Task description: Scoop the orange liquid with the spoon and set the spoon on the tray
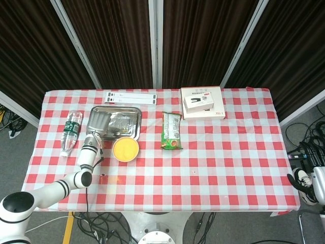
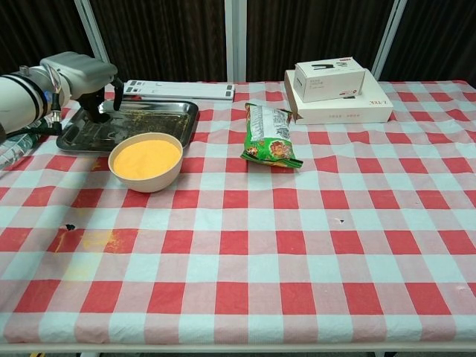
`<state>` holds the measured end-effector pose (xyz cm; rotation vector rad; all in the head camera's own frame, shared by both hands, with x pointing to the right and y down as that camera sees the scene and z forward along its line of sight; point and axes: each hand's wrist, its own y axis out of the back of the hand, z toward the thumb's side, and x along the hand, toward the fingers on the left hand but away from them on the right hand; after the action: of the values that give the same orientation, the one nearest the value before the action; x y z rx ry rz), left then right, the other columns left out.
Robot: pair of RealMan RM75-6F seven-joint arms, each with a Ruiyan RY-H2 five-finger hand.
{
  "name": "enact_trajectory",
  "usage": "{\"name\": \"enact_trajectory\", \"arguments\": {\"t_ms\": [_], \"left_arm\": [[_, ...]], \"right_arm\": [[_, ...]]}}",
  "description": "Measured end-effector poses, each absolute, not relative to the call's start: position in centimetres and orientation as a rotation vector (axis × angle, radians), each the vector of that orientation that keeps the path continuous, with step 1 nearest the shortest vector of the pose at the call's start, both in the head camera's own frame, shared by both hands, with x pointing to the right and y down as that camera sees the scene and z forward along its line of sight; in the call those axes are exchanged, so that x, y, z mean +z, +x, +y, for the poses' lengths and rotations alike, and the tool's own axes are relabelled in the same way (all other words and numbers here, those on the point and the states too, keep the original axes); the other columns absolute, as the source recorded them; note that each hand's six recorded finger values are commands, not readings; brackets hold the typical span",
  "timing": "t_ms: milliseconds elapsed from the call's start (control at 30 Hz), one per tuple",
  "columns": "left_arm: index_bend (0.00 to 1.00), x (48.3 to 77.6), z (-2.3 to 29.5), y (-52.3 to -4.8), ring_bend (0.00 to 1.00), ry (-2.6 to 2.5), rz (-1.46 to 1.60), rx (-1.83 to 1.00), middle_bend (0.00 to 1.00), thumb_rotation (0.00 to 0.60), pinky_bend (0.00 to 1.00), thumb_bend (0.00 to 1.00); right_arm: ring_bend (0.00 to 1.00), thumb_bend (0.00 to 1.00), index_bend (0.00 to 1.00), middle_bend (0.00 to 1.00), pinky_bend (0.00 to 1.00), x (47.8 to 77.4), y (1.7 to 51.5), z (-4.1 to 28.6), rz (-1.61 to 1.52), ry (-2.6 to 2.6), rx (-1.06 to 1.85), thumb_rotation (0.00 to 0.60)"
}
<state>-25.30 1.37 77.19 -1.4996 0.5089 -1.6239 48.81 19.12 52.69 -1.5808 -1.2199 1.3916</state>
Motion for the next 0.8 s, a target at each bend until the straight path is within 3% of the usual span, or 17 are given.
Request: {"name": "enact_trajectory", "arguments": {"t_ms": [200, 333, 433, 533, 600, 700, 800], "left_arm": [[0.38, 76.9, 1.1, -26.2, 0.94, -1.497, 0.528, -1.651, 1.00, 0.600, 0.93, 0.53], [0.38, 75.3, 0.5, -27.7, 0.88, -1.466, 0.602, -1.648, 0.97, 0.600, 0.91, 0.50], [0.37, 73.3, 0.5, -29.3, 0.72, -1.436, 0.670, -1.635, 0.84, 0.600, 0.83, 0.41], [0.37, 71.0, 1.4, -31.4, 0.48, -1.416, 0.740, -1.623, 0.65, 0.600, 0.62, 0.29], [0.36, 69.3, 2.4, -33.4, 0.37, -1.405, 0.778, -1.615, 0.54, 0.600, 0.51, 0.25], [0.35, 66.6, 4.2, -36.8, 0.28, -1.372, 0.824, -1.600, 0.43, 0.600, 0.40, 0.23], [0.34, 64.6, 6.7, -40.1, 0.26, -1.337, 0.862, -1.591, 0.41, 0.600, 0.36, 0.23]], "right_arm": [[0.00, 0.18, 0.05, 0.08, 0.05, 52.8, 48.8, 19.1, -1.220, -1.585, 1.391, 0.600], [0.00, 0.18, 0.05, 0.08, 0.05, 52.8, 49.0, 19.0, -1.222, -1.585, 1.396, 0.600], [0.00, 0.18, 0.05, 0.08, 0.05, 52.9, 49.2, 18.9, -1.222, -1.585, 1.401, 0.600], [0.00, 0.18, 0.05, 0.08, 0.05, 53.1, 49.3, 18.9, -1.220, -1.592, 1.407, 0.600], [0.00, 0.18, 0.05, 0.07, 0.05, 53.2, 49.3, 18.8, -1.220, -1.598, 1.409, 0.600], [0.00, 0.18, 0.05, 0.06, 0.05, 53.5, 49.3, 18.7, -1.218, -1.608, 1.413, 0.600], [0.00, 0.18, 0.05, 0.05, 0.05, 53.8, 49.2, 18.6, -1.217, -1.617, 1.414, 0.600]]}}
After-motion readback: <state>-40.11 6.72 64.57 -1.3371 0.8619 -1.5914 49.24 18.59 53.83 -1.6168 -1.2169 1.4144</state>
